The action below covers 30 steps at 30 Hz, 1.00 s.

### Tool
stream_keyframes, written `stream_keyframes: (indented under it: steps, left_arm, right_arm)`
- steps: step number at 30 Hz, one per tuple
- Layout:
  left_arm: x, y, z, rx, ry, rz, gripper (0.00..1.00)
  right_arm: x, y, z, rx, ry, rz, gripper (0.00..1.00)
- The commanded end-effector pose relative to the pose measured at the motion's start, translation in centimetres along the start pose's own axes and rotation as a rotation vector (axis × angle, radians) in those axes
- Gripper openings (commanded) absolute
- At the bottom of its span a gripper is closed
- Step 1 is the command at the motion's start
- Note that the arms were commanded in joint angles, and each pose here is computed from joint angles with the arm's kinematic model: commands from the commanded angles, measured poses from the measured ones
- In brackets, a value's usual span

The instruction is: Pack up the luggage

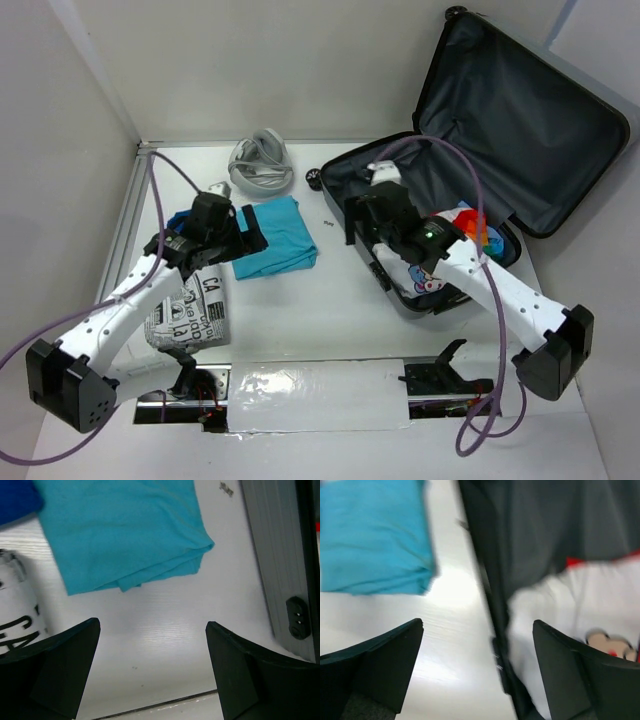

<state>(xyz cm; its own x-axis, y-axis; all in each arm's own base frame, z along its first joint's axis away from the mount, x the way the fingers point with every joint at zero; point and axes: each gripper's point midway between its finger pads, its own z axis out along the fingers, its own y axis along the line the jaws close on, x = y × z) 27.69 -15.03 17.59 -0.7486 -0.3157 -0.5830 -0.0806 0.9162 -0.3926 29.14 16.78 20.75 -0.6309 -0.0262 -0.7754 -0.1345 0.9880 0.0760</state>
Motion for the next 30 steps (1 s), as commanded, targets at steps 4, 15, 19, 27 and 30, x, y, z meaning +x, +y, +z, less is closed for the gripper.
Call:
stream_keyframes:
  steps: [4, 15, 19, 27, 30]
  left_arm:
    - [-0.9, 5.9, -4.7, -0.229, -0.056, -0.213, 1.0]
    - [-3.5, 8.8, -15.0, -0.248, -0.383, -0.378, 1.0]
    - [-2.3, 9.3, -15.4, -0.252, -0.361, -0.364, 1.0]
    - [-1.9, 9.3, -15.7, -0.23, -0.359, -0.335, 1.0]
    - [-1.6, 9.1, -15.6, -0.217, -0.347, -0.324, 1.0]
  right_arm:
    - [-4.0, 11.2, 1.8, -0.156, -0.146, -0.259, 0.99]
    - [0.1, 28.5, 7.7, -0.75, -0.028, -0.307, 1.0]
    - [3.7, 34.6, 9.1, -0.882, 0.067, -0.306, 1.0]
    - [7.6, 39.5, 11.1, -0.963, 0.153, -0.28, 1.0]
    - [10.4, 40.9, 12.4, -0.965, 0.21, -0.278, 1.0]
